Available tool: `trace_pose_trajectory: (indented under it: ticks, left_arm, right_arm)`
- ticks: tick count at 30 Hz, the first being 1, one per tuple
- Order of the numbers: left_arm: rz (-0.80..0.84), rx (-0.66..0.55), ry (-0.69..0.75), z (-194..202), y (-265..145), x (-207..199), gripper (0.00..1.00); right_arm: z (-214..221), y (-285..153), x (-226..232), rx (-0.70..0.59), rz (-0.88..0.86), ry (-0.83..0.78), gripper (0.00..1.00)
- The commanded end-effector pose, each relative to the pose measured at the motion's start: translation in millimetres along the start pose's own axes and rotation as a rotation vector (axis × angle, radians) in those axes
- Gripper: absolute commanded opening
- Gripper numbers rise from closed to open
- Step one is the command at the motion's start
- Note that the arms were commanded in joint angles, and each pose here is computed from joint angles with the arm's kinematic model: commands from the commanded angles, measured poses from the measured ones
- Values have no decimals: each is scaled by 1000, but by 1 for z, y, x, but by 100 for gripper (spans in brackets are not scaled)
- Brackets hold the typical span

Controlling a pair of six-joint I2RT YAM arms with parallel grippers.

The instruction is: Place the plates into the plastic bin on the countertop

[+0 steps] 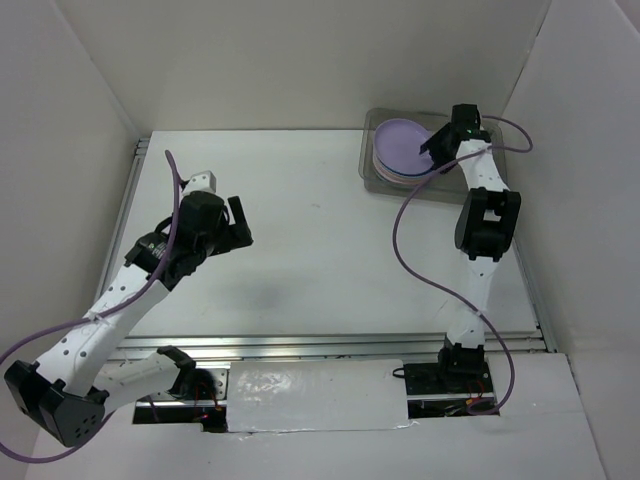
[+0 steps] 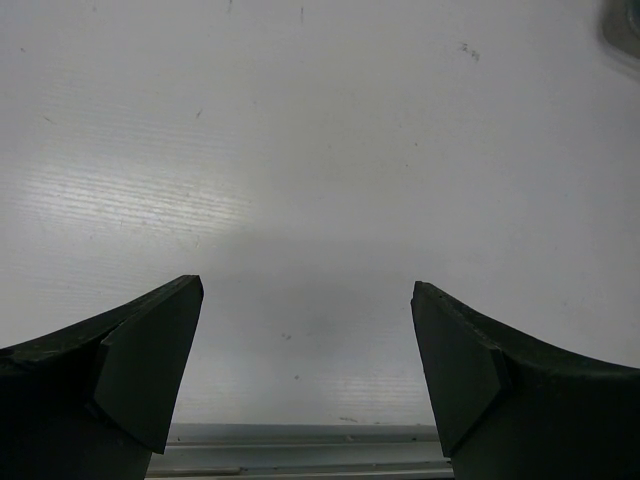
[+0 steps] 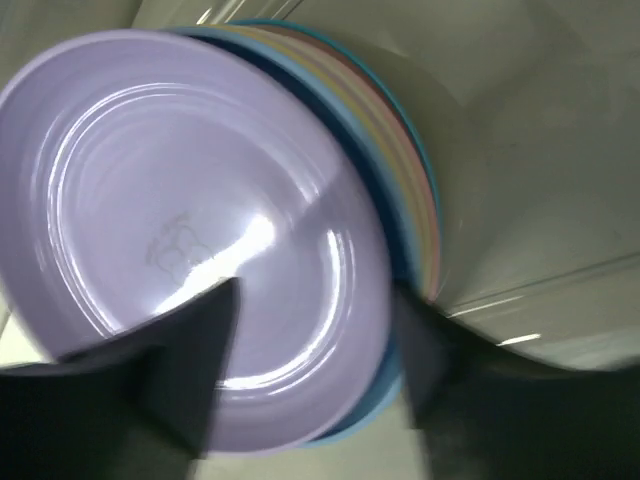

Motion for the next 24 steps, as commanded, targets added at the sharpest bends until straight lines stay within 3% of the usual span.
trace_pose_trajectory:
  ticks: [1,2,3,10,15,17,18,19,21,22,24]
  left_arm:
    - [21,-29,7,-8,-6,-2,99]
    - [21,-27,7,-7,-6,-2,99]
    - [17,-25,7,-7,-5,-1,99]
    - [-27,-54,12,-20,-18,7,99]
    - [-48,-103,-2,-37,-36,16,99]
    - [-49,-138,-12,-48,-46,19,99]
    - [-54,-150,-12,-52,-49,20,99]
    - [-53,-167,-3,-59,-56,20,99]
    - [-89,-210,2,-71,-63,26,99]
    - [-112,-225,14,-75,-69,31,99]
    - [-173,-274,15,-85,-78,42,99]
  right_arm:
    - [-42,-59,25,-166,-39,-14,75]
    - [-39,-66,27,-170,-27,-21,94]
    - [-44,-77,27,-209,-6,-34,100]
    - [-64,-238,47,-488,-104,-95,100]
    - [-57,-309,50,-503,-153,-177,100]
    - [-37,-320,43,-463,-155,-220,100]
    - [-27,-350,44,-493,-200,-238,100]
    - [-6,-345,35,-453,-196,-262,100]
    - [20,-388,29,-499,-248,-306,100]
    - [48,-387,23,-455,-248,-343,100]
    - [73,-421,2,-511,-252,-359,100]
Point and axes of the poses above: each gripper's point midway between its finger pads, its own y axis out along the fingers, its own x axis along the line the jaws close on, z = x × y, the point moved 2 cm from there along -y, back along the fingers, and after that the axes turned 10 degrees about -y, right-handed, at the moved point
